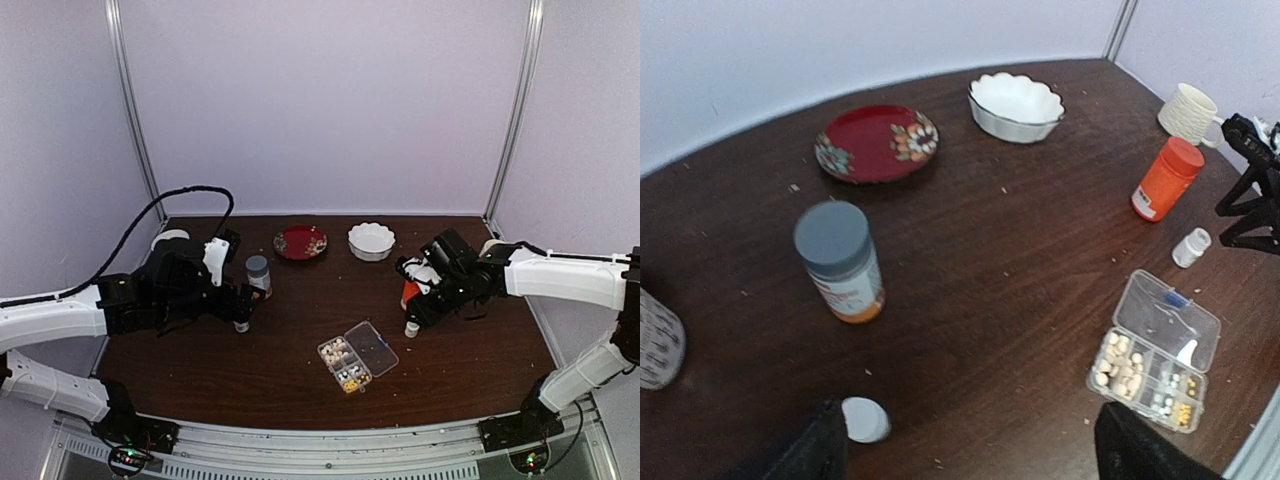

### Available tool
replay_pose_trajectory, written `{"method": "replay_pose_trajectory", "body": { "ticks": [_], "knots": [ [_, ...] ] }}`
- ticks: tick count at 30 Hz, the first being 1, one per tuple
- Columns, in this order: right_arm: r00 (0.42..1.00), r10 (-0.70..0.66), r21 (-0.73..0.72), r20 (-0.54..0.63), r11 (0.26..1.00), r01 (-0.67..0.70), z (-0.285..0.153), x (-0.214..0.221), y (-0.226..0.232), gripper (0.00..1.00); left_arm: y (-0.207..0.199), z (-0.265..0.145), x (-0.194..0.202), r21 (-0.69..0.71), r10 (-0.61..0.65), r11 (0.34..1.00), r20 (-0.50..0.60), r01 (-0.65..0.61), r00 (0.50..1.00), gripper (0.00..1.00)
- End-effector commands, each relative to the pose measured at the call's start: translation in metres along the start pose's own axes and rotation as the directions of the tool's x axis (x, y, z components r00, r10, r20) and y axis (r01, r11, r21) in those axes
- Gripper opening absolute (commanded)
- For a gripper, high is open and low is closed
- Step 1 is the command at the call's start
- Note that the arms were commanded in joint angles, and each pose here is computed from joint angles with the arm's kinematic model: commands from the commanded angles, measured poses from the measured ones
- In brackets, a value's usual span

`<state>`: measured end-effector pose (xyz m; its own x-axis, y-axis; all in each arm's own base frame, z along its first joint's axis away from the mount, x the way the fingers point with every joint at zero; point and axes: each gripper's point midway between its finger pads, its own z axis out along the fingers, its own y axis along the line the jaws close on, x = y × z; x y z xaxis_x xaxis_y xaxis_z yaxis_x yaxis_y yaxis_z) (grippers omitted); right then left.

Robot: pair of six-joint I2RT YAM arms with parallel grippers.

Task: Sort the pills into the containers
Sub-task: Place the pill bottle at the center of the board, then close the lid of the pill container.

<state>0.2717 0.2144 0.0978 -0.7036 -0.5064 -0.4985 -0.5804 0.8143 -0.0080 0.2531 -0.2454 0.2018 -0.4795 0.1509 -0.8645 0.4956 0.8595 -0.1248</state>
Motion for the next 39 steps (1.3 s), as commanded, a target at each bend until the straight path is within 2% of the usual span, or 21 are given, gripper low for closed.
{"method": "replay_pose_trajectory", "body": {
  "ticks": [1, 5, 8, 17, 20, 23, 27, 29, 39],
  "knots": [
    [0.999, -0.018, -0.031, 0.038, 0.999, 0.019, -0.015, -0.008, 0.014, 0.45, -0.034, 0.017, 0.012, 0.158, -0.111, 0.980, -0.086, 0.123, 0.990, 0.82],
    [0.999, -0.019, -0.081, 0.040, 0.996, 0.022, -0.014, 0.000, 0.033, 0.38, -0.056, 0.029, 0.040, 0.182, -0.122, 0.971, -0.185, 0.156, 0.975, 0.74],
    [1.000, -0.003, -0.106, 0.025, 0.994, 0.006, -0.007, 0.010, 0.041, 0.33, -0.072, 0.035, 0.061, 0.184, -0.122, 0.968, -0.241, 0.168, 0.963, 0.73],
    [1.000, -0.010, -0.127, -0.021, 0.992, 0.007, 0.017, 0.023, 0.051, 0.30, -0.093, 0.064, 0.100, 0.176, -0.092, 0.971, -0.351, 0.163, 0.932, 0.66],
    [0.999, -0.018, -0.128, -0.045, 0.992, 0.012, 0.025, 0.027, 0.052, 0.23, -0.091, 0.073, 0.113, 0.136, -0.101, 0.977, -0.392, 0.167, 0.915, 0.55],
    [0.997, -0.022, -0.123, -0.071, 0.992, 0.013, 0.034, 0.033, 0.053, 0.14, -0.095, 0.081, 0.125, 0.137, -0.099, 0.975, -0.430, 0.173, 0.897, 0.39],
    [0.996, -0.021, -0.129, -0.088, 0.992, 0.010, 0.041, 0.035, 0.054, 0.02, -0.108, 0.086, 0.137, 0.163, -0.084, 0.970, -0.464, 0.178, 0.882, 0.13],
    [0.996, -0.021, -0.134, -0.089, 0.991, 0.009, 0.043, 0.035, 0.056, 0.00, -0.114, 0.089, 0.141, 0.170, -0.077, 0.969, -0.476, 0.178, 0.876, 0.02],
    [0.991, 0.000, -0.144, -0.132, 0.989, -0.020, 0.056, 0.041, 0.062, 0.00, -0.138, 0.100, 0.161, 0.225, -0.079, 0.946, -0.541, 0.235, 0.837, 0.00]
  ]
}}
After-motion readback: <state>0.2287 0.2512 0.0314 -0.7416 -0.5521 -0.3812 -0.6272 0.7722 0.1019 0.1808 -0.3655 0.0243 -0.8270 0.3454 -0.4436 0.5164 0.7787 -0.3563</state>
